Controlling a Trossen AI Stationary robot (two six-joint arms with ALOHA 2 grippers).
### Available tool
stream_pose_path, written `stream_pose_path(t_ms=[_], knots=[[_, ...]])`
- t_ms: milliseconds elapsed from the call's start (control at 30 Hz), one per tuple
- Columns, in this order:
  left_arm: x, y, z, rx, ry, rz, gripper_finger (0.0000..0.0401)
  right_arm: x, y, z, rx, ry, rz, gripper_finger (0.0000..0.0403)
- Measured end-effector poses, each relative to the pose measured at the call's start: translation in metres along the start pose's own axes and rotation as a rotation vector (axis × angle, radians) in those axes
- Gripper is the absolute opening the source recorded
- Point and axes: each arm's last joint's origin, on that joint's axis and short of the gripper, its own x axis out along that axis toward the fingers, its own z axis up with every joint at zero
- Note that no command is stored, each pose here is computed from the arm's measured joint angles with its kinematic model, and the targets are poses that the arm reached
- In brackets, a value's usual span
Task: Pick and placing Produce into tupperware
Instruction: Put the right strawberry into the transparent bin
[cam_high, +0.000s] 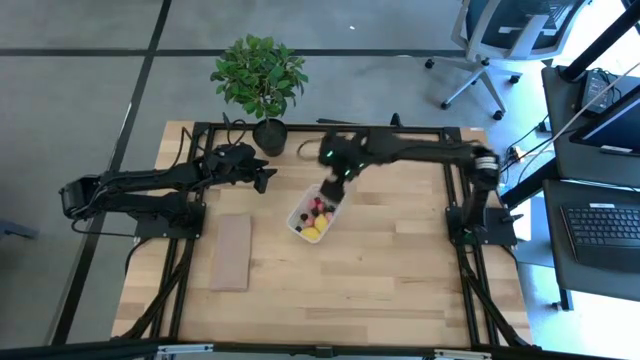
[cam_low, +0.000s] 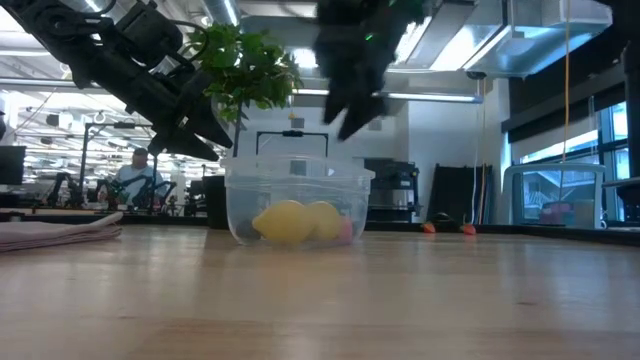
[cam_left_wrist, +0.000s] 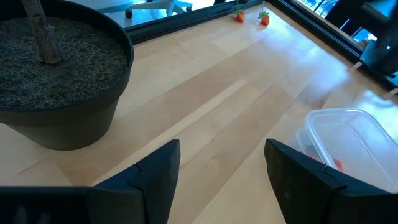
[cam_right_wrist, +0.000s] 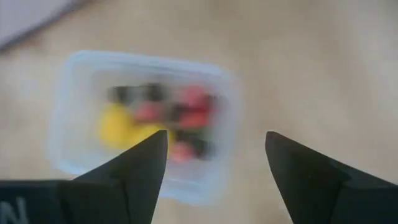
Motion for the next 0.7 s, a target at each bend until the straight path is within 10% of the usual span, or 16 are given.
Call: stream_pose_path(t_ms=[233,467,700], knots=[[0.000,0.000,0.000,-0.001,0.000,0.000,0.0225,-0.086,-0.050,-0.012,0.281,-0.181,-0.530,0.0273],[0.000,0.000,0.000,0.000,0.000,0.000,0.0225,-0.110,-0.116,-0.031,0.756,-0.197,-0.685,0.0273],[0.000,0.000,0.000,0.000,0.000,0.000,0.0225,-0.099,-0.169,-0.046,0.951,-0.218,-0.762,0.0273]])
